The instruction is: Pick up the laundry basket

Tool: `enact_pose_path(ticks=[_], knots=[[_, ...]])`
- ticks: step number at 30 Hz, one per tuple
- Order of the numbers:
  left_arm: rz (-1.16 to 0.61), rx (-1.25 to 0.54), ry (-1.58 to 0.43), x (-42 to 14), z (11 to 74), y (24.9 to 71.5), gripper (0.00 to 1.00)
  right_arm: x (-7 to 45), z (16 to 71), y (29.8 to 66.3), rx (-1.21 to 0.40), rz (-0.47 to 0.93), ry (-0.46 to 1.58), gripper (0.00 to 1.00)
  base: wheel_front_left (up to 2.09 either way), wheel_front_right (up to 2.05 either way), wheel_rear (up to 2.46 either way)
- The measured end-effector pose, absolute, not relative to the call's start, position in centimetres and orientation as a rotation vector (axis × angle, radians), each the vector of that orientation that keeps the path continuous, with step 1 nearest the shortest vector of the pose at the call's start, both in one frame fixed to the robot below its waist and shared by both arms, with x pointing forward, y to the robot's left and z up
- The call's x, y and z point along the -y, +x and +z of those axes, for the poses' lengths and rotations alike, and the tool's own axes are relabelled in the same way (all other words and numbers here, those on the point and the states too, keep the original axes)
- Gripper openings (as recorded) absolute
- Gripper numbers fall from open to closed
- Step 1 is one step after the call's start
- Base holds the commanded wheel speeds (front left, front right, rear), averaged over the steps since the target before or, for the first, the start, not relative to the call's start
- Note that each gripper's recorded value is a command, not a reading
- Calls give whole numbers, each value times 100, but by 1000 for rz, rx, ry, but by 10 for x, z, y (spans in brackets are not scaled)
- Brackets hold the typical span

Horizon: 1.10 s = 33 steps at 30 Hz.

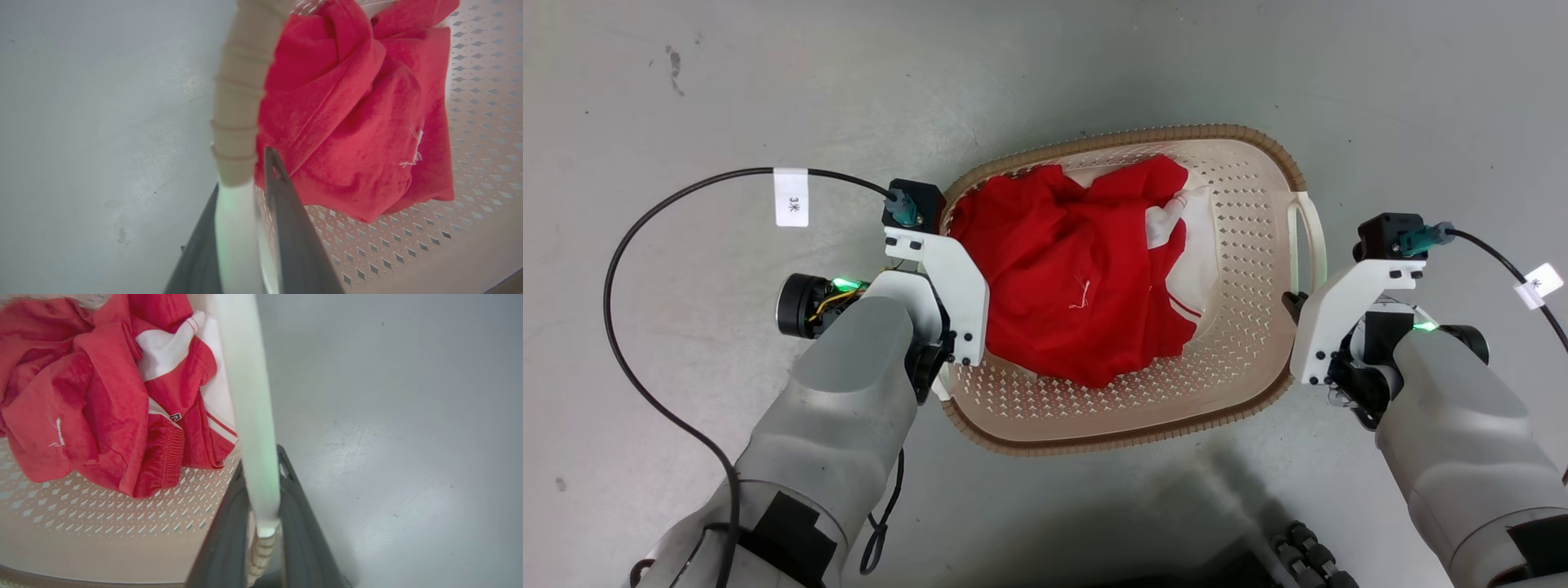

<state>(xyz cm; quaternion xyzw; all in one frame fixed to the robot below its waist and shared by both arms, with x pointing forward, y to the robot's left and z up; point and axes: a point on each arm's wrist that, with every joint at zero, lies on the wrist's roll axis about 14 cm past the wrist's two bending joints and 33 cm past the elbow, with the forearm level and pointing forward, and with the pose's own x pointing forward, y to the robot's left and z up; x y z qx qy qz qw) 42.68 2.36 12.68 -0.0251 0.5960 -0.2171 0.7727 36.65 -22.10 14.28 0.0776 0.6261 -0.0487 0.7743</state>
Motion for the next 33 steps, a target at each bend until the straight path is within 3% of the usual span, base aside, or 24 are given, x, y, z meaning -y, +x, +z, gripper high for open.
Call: enact_pose_path(ticks=[13, 33], knots=[[-495, -1300, -58, -21, 145, 424, 0, 220, 157, 353, -1407, -113, 204, 0, 0, 0, 0], [-413, -1384, -95, -45, 234, 378, 0, 203, 240, 320, -1465, -33, 243, 0, 0, 0, 0]])
